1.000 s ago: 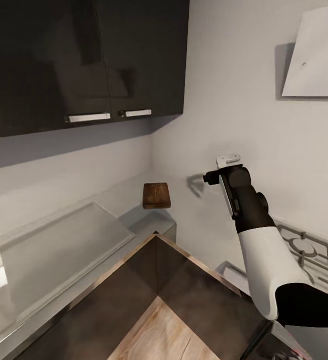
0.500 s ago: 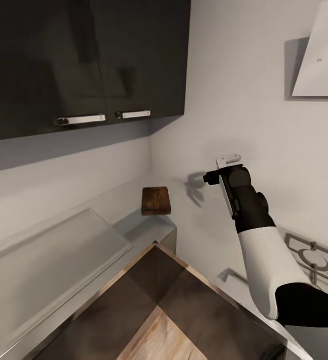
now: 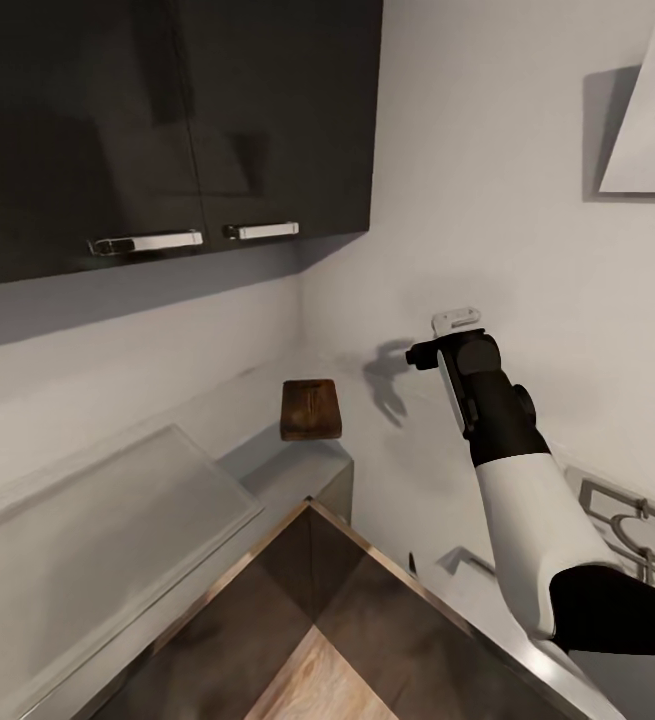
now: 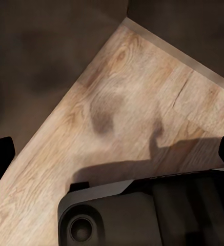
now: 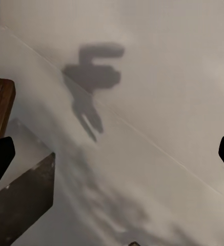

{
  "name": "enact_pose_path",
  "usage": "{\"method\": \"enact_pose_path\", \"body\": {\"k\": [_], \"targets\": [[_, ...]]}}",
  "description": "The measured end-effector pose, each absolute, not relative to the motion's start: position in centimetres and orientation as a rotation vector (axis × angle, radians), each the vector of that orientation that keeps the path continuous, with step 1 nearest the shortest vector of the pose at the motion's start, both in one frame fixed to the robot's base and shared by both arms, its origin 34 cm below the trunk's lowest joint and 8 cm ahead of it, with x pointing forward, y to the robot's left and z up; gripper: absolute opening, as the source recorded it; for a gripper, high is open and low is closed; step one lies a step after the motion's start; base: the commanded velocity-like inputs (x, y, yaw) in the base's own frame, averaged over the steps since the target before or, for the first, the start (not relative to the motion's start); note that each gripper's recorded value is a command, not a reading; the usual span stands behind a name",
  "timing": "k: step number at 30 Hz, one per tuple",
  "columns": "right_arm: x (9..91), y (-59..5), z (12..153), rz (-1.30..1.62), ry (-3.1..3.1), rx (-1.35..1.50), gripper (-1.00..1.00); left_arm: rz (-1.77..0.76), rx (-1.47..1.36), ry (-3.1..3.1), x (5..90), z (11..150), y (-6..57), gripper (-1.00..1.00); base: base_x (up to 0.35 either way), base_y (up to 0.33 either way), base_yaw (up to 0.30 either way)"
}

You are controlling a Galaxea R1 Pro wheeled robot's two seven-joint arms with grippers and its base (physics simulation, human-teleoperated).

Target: In the kitchen, take the Vidalia onion out of the sink, dice it on the chopping board with the paring knife, put the diced onion into the bowl on the countertop, then place both the paring knife and the chopping board into the sink.

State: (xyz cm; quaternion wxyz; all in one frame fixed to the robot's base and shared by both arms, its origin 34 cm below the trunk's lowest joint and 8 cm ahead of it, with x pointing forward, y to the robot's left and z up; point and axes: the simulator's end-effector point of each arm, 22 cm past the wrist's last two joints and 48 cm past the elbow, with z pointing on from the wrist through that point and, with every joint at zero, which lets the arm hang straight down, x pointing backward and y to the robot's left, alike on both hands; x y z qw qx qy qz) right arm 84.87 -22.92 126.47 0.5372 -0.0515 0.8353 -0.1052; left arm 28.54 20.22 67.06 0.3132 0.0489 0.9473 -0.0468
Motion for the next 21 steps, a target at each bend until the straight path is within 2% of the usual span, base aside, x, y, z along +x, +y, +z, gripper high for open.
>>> {"method": "enact_pose_path", "body": {"k": [15, 21], "targets": [[84.86, -23.06, 126.52, -0.254, 1.987, -0.121, 1.00, -0.123, 0.129, 2.498, 28.54, 67.06, 20.22, 1.00, 0.093, 0.000, 0.000], [84.84, -23.02, 126.54, -0.252, 1.987, -0.121, 1.00, -0.123, 0.129, 2.498, 28.54, 67.07, 20.22, 1.00, 0.168, 0.000, 0.000]]}}
